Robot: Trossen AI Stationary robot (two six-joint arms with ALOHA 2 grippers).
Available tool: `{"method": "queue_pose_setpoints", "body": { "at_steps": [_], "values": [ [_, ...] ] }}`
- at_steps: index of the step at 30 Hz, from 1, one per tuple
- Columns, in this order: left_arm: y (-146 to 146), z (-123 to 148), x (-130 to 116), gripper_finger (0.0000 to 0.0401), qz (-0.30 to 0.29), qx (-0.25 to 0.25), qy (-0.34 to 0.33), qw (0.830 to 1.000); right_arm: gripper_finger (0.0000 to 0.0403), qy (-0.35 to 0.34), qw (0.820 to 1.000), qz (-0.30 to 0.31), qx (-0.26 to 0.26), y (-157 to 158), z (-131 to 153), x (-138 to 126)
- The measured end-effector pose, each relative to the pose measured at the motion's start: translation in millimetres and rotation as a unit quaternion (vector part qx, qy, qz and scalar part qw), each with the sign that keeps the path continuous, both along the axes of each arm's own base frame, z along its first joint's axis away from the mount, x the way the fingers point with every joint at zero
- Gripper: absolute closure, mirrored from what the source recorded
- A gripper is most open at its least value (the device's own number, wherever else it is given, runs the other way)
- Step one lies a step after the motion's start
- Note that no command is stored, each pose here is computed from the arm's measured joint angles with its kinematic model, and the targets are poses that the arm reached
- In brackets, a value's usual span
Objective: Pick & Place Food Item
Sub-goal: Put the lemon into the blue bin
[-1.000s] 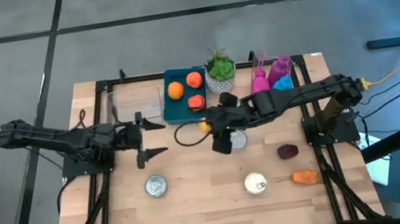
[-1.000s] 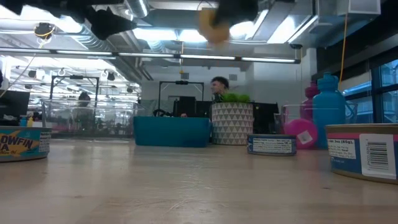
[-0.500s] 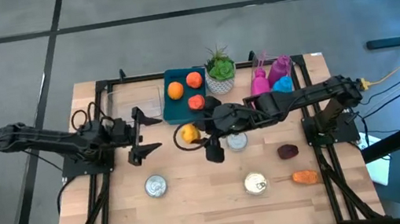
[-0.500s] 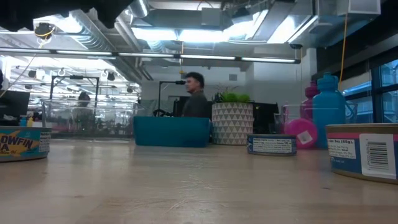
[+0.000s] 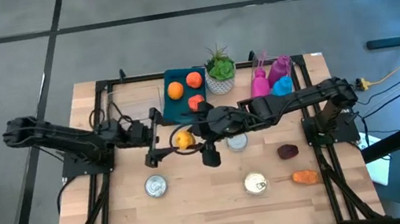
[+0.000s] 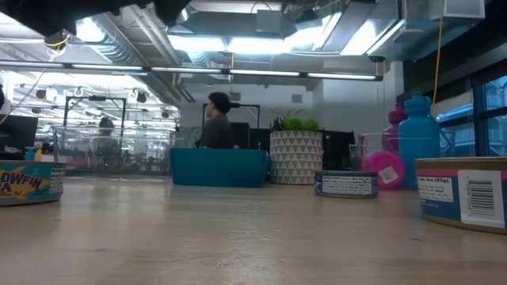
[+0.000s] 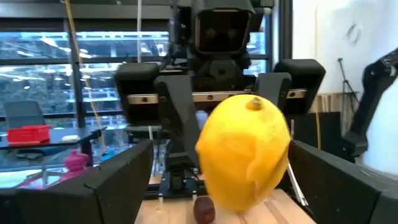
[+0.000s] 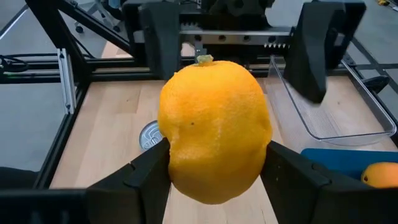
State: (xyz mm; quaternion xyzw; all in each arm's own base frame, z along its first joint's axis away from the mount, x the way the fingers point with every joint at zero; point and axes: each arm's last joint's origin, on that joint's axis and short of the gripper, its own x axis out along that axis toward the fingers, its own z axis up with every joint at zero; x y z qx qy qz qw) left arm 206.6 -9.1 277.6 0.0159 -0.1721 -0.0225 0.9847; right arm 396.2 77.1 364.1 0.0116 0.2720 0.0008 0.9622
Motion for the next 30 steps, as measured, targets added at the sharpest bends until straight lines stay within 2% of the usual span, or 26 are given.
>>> {"method": "queue_pose_setpoints", "body": {
  "at_steps": [11, 19, 30],
  "values": [
    [-2.4, 2.5, 38.3, 0.0034, -0.005, 0.023, 0.029, 0.999, 0.0183, 0.005, 1.000, 0.013, 0.003, 2.6, -0.7, -0.8],
    [-2.1, 10.9, 32.8, 0.0067, 0.002, 0.036, 0.010, 0.999, 0.0183, 0.023, 1.000, 0.011, 0.002, 1.9, -3.7, -2.7],
    [0.6, 10.9, 31.6, 0.0079, 0.009, 0.033, 0.022, 0.999, 0.0183, 0.029, 0.999, 0.014, -0.003, 1.9, -5.2, -3.0]
  ]
}}
